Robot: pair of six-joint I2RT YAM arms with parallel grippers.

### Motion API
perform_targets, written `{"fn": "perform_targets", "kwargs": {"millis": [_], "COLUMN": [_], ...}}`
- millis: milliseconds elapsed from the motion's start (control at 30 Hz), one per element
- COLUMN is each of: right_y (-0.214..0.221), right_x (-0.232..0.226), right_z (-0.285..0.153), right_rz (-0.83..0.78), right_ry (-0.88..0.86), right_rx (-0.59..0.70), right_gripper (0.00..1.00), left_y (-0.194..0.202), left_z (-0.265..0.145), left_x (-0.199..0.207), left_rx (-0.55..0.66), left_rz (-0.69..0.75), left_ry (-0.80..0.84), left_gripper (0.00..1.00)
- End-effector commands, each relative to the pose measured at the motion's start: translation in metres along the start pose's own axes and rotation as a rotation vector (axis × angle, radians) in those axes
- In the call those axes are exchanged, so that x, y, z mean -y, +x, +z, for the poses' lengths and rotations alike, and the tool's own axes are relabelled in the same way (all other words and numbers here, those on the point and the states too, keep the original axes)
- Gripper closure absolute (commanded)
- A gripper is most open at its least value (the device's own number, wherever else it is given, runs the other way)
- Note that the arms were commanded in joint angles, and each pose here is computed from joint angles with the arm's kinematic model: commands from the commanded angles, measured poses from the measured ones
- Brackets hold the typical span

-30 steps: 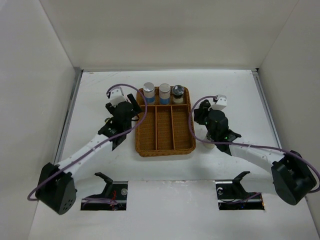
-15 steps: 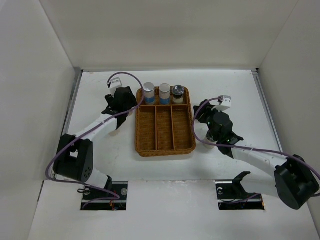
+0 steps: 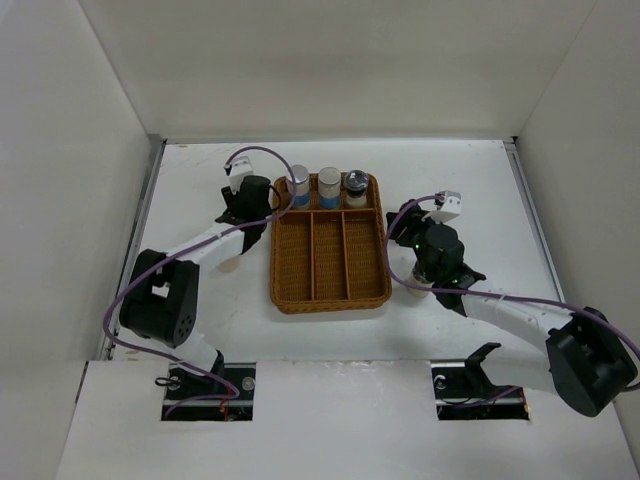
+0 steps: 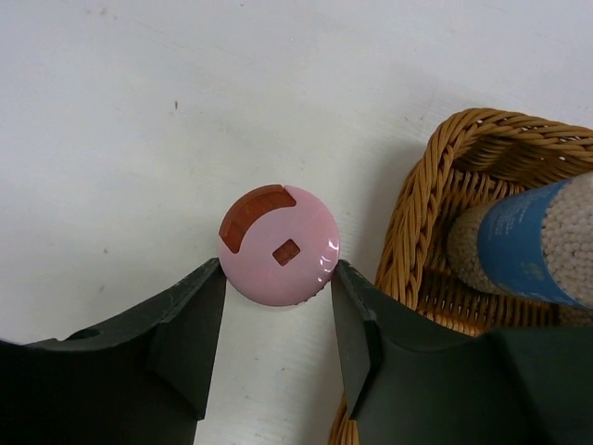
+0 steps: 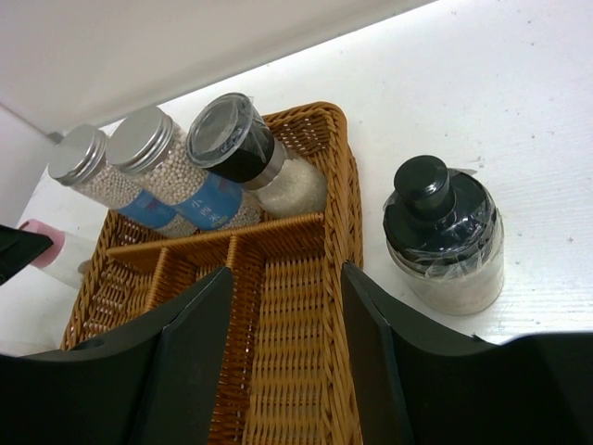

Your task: Organize the condiment bottles

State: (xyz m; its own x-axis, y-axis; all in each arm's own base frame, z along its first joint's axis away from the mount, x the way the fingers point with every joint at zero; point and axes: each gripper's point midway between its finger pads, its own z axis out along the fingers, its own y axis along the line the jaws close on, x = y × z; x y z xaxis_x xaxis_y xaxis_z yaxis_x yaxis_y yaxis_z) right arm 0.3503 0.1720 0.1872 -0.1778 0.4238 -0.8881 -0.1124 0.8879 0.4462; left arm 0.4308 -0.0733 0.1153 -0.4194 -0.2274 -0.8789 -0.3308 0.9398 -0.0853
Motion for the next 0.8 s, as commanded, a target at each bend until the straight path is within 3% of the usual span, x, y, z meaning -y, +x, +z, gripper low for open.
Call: {"fn": "perform_targets", "kwargs": {"millis": [0,133,200,300,433,633,767], "right_y": [-0.021,-0.019,-0.021,-0.021,-0.023,-0.024,-0.024], "right_x": [-0.011,-0.011,-0.012,-0.011,-0.011,-0.012,-0.012], "right_z": [0.003,0.004,0.003,0.003,0.002,0.001,0.001], "right_rz": [0.028,0.025,0.023,0.023,0.026,0.028,0.032], "right_ry": [-0.026,-0.026,-0.027,-0.027,-0.027,-0.029,-0.031], "right_rx": [0.067,0.06,0.063,0.063,0.069,0.073,0.072], "right_gripper": [0.43,0.43,0.43,0.43,0.43,0.43,0.43], "left_y": [-0.04,-0.039,-0.037,-0.035,-0.039,-0.082,-0.088], "left_z": [0.0,0.002,0.007,0.014,0.006,-0.063,-0.109], "left_x": [0.008,0.007,0.004,0.002,0.006,0.011,0.015], "left_rx": [0.117,0.113,0.109,0.101,0.12,0.266,0.31], "left_rz": [-0.017,0.007,0.008,0.021,0.007,-0.064,-0.092], "left_ry": [-0.012,-0.021,-0.037,-0.046,-0.031,0.039,0.125], "left_gripper": [0.59,0.43,0.41,0.58,0.7,0.71,0.71]}}
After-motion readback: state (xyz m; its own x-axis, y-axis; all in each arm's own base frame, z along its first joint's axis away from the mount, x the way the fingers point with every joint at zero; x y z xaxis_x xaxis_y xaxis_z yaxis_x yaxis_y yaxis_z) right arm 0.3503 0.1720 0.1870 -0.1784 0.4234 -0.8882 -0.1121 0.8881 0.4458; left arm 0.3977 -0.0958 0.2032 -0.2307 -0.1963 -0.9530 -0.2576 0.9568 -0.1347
